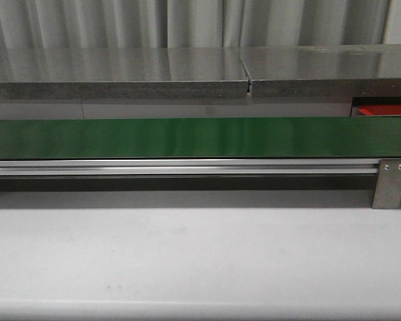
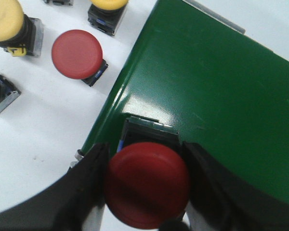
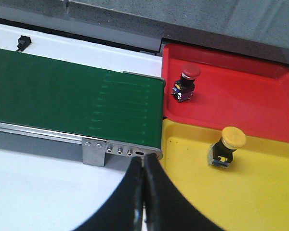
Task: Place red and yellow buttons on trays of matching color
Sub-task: 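Lower the left gripper and grasp another red push button, then carry the red button onto the belt start and release it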
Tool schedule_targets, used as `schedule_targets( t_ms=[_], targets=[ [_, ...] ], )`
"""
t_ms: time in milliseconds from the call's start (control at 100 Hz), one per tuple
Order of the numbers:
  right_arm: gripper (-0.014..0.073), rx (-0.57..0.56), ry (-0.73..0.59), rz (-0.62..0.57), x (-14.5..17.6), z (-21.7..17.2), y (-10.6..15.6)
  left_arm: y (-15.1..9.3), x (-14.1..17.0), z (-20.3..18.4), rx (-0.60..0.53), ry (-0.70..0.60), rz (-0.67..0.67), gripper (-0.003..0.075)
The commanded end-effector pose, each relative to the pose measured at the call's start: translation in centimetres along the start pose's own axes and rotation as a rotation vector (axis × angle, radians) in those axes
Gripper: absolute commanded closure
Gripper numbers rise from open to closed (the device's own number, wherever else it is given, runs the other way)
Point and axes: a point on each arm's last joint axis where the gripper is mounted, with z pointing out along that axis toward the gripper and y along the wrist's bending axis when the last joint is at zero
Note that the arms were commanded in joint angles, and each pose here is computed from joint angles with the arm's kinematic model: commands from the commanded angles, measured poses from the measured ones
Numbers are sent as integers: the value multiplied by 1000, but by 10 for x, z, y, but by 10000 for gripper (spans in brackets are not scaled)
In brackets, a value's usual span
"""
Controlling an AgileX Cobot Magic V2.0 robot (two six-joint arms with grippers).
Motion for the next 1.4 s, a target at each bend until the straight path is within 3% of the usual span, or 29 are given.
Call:
schedule_targets(
  t_ms=[0, 80, 290, 370, 500, 630, 760, 1050, 1390],
  targets=[
    [685, 13, -97, -10, -14, -4, -2, -9, -7, -21, 28, -86, 44, 539],
    [685, 13, -97, -10, -14, -4, -2, -10, -6, -21, 33, -86, 45, 489],
    [685, 13, -97, -10, -14, -4, -2, -10, -7, -21, 34, -96, 53, 238],
    [685, 13, -96, -10, -14, -4, -2, -11, -8, -21, 44, -100, 55, 198],
    [685, 13, -96, -10, -14, -4, -2, -19, -11, -29, 117, -125, 69, 196],
    [685, 13, -96, -10, -14, -4, -2, -34, -21, -59, 246, -242, 78, 196],
    [685, 13, -96, -10, -14, -4, -2, -32, -32, -82, 252, -329, 67, 196],
    [685, 13, -96, -10, -14, -4, -2, 22, -46, -80, 186, -337, -93, 201],
    [685, 13, -96, -10, -14, -4, -2, 83, -53, -47, 71, -233, -202, 302]
  ],
)
